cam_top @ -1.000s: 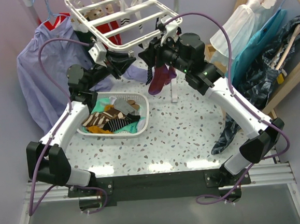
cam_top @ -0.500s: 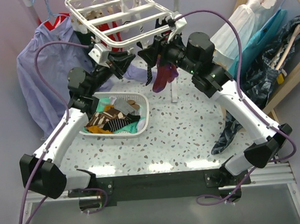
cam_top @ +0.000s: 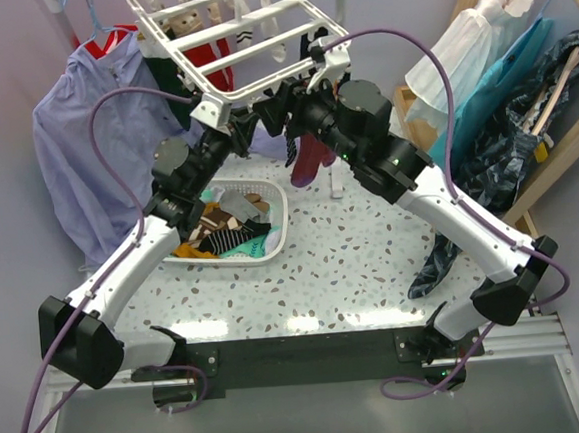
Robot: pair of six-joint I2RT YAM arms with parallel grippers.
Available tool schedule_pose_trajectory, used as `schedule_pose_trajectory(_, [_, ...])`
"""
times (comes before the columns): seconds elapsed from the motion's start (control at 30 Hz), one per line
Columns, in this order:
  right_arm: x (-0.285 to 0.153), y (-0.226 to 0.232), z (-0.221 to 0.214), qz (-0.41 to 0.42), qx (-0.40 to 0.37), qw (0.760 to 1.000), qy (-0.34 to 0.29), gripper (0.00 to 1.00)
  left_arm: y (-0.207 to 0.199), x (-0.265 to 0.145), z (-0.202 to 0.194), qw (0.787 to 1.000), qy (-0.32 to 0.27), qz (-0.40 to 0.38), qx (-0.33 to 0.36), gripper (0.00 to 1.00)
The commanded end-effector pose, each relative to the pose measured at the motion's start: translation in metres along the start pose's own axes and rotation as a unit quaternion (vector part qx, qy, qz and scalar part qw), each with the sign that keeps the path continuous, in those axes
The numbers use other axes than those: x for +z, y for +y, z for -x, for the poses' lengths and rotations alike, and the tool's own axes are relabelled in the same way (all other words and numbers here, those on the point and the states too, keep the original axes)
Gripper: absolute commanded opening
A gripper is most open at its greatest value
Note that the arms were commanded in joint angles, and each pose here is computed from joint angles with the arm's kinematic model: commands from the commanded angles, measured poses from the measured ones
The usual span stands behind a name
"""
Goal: Clip the socks to the hanger
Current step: Open the clamp at the hanger.
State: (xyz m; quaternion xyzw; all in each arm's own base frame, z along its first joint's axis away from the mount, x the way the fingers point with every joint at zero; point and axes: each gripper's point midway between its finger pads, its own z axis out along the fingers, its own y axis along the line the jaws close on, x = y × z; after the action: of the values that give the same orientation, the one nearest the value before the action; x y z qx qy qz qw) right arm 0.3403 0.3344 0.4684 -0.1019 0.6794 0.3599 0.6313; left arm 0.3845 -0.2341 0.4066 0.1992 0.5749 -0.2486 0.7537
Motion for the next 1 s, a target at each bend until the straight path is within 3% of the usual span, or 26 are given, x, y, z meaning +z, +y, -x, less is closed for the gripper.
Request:
schedule_pose_trajectory(0.0, [0.012,-0.013,0.015,-0.046,0.027,0.998,-0.044,0.57,0.008,-0.006,0.016,0.999,-0.025,0.025,0.022,0.08])
schedule_pose_trajectory(0.97, [0.035,-0.023,0.007,-0.074,0.051,0.994,-0.058,0.41,-0.003,-0.01,0.013,0.998,-0.027,0.025,0.051,0.08])
